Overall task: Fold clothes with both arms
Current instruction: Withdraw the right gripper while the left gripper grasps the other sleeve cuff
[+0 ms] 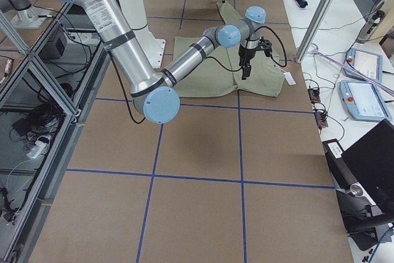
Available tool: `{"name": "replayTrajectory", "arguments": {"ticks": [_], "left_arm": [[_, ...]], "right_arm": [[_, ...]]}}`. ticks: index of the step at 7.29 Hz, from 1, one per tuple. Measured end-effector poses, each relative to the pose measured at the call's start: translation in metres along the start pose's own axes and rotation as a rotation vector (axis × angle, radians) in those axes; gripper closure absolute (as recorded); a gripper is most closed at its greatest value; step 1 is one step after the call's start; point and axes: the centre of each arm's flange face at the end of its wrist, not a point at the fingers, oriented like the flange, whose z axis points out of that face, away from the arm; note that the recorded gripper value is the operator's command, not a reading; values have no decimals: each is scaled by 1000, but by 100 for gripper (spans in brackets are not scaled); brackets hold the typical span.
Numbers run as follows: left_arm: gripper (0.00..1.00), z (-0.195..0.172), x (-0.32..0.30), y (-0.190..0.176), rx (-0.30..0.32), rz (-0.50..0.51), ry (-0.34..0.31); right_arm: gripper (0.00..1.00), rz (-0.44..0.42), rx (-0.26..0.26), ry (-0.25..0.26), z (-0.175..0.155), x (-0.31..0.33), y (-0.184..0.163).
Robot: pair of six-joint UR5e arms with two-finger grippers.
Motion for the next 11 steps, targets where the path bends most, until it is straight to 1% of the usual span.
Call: {"name": "replayTrajectory", "arguments": {"ticks": [1,2,3,4,7,8,9,10,11], "left_arm": [[51,0,0,0,1,-1,1],[59,0,1,0,1,-2,2],[73,0,1,1,0,-2,3],[100,0,3,2,-3,0,5],[100,-6,13,5,-11,8,27],[100,-13,21,5,-18,12,46],[100,-21,34,6,-40,16,67],[100,-31,61,3,-64,17,80],[100,-41,108,-8,-78,13,76]], "right_arm": [[0,1,-1,-6,-2,1,1],[0,2,-2,-7,-2,3,3],[0,3,-3,-7,-1,5,5],[0,5,-4,-7,-1,7,6],[0,7,-2,-5,-1,13,11],[0,9,-1,-6,-2,16,13],[0,9,1,-3,-3,24,16],[0,-2,2,2,-4,39,22],[0,-16,1,11,-3,59,32]]}}
